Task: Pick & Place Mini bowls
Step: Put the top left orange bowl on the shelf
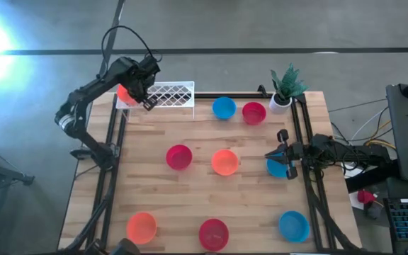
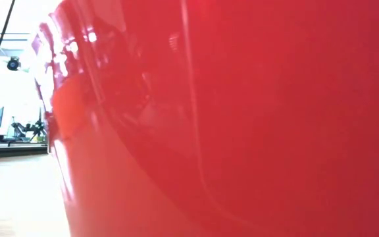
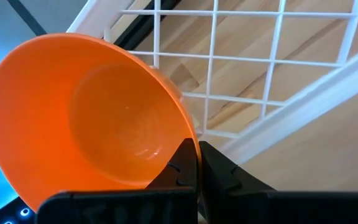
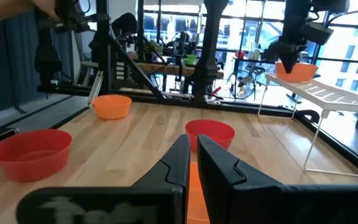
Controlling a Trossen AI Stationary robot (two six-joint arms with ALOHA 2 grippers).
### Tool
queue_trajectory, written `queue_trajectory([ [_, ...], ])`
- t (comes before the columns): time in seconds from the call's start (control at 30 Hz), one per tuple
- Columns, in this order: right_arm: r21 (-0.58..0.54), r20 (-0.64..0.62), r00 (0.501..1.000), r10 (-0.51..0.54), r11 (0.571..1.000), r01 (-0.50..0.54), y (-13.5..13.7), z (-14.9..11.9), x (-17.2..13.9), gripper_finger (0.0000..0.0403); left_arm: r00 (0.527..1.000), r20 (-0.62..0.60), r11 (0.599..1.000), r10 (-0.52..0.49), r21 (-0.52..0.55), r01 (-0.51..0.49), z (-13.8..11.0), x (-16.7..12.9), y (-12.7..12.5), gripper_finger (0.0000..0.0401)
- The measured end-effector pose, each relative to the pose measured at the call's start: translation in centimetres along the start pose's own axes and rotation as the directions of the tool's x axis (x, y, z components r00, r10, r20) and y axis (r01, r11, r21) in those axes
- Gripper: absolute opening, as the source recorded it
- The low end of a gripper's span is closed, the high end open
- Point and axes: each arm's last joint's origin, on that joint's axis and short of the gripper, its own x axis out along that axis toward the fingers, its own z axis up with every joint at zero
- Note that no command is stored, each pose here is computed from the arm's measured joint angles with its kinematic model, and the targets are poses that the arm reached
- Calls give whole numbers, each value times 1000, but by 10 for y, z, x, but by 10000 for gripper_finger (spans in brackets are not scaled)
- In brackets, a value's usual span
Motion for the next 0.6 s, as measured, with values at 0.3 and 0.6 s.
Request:
queue_trajectory([
  [0.3, 5, -2, 1000, 0, 1000, 0, 0, 0, 0, 28, 1000, -20, 999, 1, -32, -1, -2, 4, -1, 0],
  [0.6, 8, -2, 1000, 0, 1000, 0, 0, 0, 0, 28, 1000, -23, 1000, 1, -30, -2, -2, 5, -1, 4],
])
